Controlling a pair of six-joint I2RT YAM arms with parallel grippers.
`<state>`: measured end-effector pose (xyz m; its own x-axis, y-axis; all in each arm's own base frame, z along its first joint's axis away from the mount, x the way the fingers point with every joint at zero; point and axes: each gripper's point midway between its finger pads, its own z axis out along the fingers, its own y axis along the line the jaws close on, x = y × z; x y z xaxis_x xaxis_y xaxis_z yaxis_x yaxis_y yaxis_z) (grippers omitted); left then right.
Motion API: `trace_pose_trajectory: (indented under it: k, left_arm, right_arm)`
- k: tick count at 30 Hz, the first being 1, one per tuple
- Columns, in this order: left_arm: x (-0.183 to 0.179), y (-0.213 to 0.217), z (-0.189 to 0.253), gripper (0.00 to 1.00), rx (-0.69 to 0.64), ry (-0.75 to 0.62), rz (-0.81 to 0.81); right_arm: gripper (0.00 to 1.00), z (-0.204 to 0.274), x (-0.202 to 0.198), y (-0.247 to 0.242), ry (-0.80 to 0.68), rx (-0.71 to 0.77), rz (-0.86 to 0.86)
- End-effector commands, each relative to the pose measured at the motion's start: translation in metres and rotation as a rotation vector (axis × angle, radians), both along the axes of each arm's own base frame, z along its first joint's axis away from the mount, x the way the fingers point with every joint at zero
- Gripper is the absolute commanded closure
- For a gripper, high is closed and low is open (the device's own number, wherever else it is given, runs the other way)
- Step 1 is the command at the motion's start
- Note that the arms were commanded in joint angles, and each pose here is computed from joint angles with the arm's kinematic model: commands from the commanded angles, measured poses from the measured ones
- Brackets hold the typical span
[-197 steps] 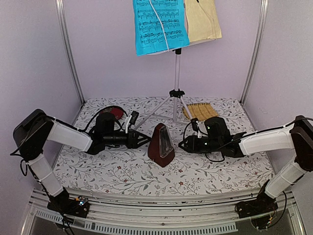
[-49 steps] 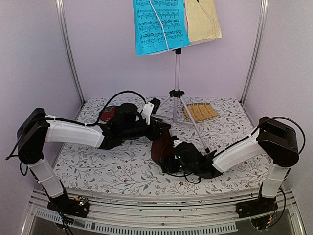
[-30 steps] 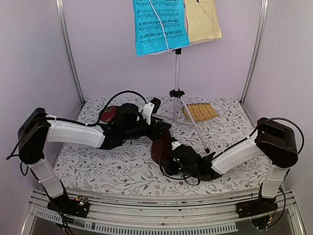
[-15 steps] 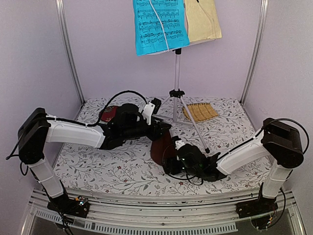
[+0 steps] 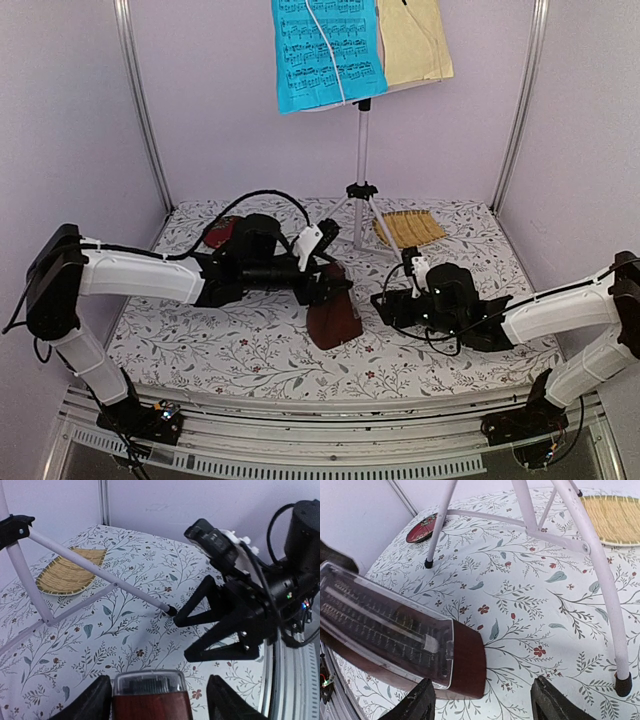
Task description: Pack up the instrument practice props
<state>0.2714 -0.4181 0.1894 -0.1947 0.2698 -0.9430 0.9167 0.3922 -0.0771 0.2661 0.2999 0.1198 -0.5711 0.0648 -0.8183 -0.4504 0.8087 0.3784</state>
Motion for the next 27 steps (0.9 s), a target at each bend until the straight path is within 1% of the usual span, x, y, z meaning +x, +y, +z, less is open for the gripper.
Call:
trace_pose_trajectory:
  k: [1, 2, 3, 7, 9, 13, 16, 22, 27]
  left_arm:
    - [-0.019, 0.004, -0.013, 0.21, 0.056, 0.028, -0.043]
    - [-0.018, 0.005, -0.011, 0.15, 0.053, 0.024, -0.026]
    - [-0.017, 0.007, -0.008, 0.13, 0.045, 0.019, -0.012]
    - [-0.017, 0.019, 0.013, 0.07, -0.026, -0.013, 0.051]
    - [-0.015, 0.030, 0.030, 0.04, -0.079, -0.022, 0.105]
    - [0.000, 0.056, 0.037, 0.03, -0.090, 0.031, 0.279]
    - [0.003, 0.075, 0.039, 0.03, -0.095, 0.084, 0.362]
    - [-0.005, 0.102, 0.046, 0.02, -0.137, 0.157, 0.422]
    - [-0.008, 0.125, 0.030, 0.02, -0.072, 0.230, 0.491]
  right_arm:
    - [0.37, -0.010, 0.009, 0.007, 0.067, -0.003, 0.033]
    - [0.39, -0.014, 0.012, 0.007, 0.079, -0.006, 0.028]
    - [0.41, -0.017, 0.015, 0.007, 0.093, -0.003, 0.024]
    - [0.44, -0.037, 0.020, 0.015, 0.131, -0.035, 0.043]
    - [0.46, -0.041, 0.023, 0.022, 0.132, -0.047, 0.065]
    - [0.49, -0.039, 0.023, 0.032, 0.116, -0.059, 0.110]
    - [0.50, -0.040, 0.017, 0.044, 0.105, -0.076, 0.158]
    - [0.51, -0.044, -0.019, 0.084, 0.143, -0.056, 0.272]
    - [0.51, -0.044, -0.052, 0.131, 0.189, 0.004, 0.368]
